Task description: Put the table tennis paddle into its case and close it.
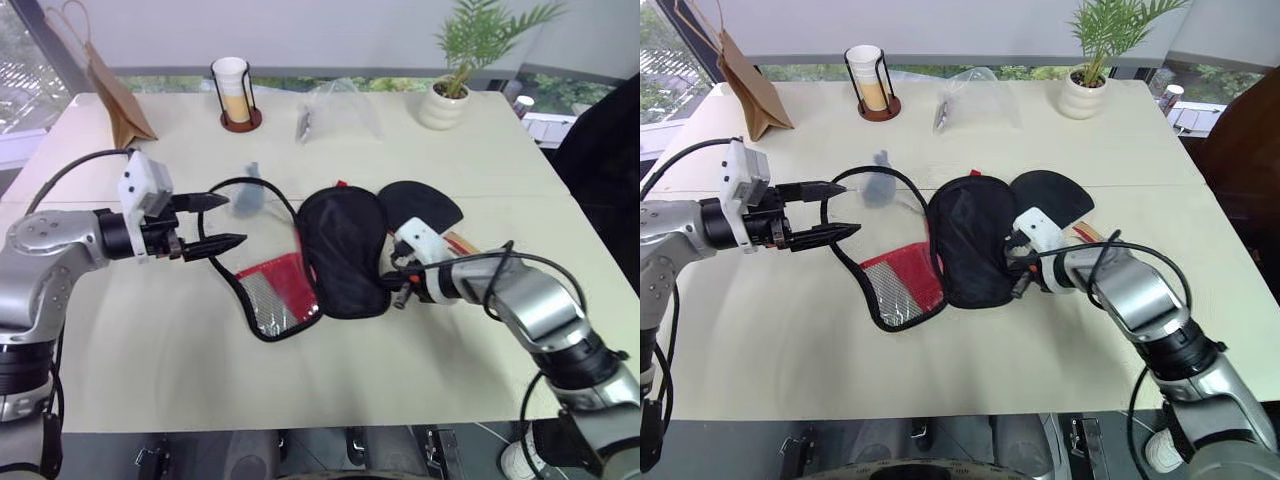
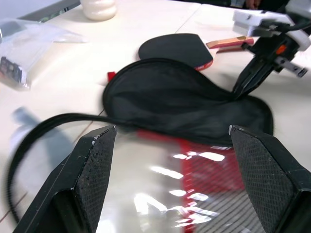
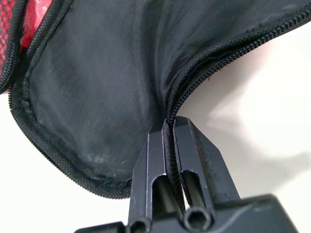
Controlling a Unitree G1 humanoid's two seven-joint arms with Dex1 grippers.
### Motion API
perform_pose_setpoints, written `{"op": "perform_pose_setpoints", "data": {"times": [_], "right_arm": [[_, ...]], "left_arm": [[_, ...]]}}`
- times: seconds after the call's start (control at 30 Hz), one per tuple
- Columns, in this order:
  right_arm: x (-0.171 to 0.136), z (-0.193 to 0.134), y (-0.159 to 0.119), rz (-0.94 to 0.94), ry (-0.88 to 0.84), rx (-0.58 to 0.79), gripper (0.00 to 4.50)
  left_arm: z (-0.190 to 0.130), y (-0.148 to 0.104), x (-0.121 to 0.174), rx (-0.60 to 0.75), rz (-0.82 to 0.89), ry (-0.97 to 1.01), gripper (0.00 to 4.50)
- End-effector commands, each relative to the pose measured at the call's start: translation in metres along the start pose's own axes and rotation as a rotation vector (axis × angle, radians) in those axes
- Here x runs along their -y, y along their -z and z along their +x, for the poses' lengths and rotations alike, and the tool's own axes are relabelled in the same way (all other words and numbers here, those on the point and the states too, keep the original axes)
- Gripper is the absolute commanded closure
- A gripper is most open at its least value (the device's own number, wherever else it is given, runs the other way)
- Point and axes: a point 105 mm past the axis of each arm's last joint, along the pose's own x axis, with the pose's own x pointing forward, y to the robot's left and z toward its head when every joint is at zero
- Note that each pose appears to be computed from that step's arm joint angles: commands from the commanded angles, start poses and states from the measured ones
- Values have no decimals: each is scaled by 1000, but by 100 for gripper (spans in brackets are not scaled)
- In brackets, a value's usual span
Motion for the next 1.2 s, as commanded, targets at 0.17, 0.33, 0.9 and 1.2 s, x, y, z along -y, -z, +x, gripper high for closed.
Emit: {"op": "perform_pose_setpoints", "data": {"times": [0.17, 0.33, 0.9, 1.2], "right_arm": [[-8, -15, 1, -55, -62, 16, 445], [-2, -19, 10, -61, -47, -12, 445], [17, -32, 6, -79, 16, 47, 362], [70, -74, -14, -70, 253, 76, 15]], "left_arm": [[1, -11, 1, 19, 55, 17, 65], [1, -10, 3, 15, 58, 22, 65], [4, -11, 3, 13, 69, 32, 65], [6, -10, 3, 15, 69, 41, 65]]}}
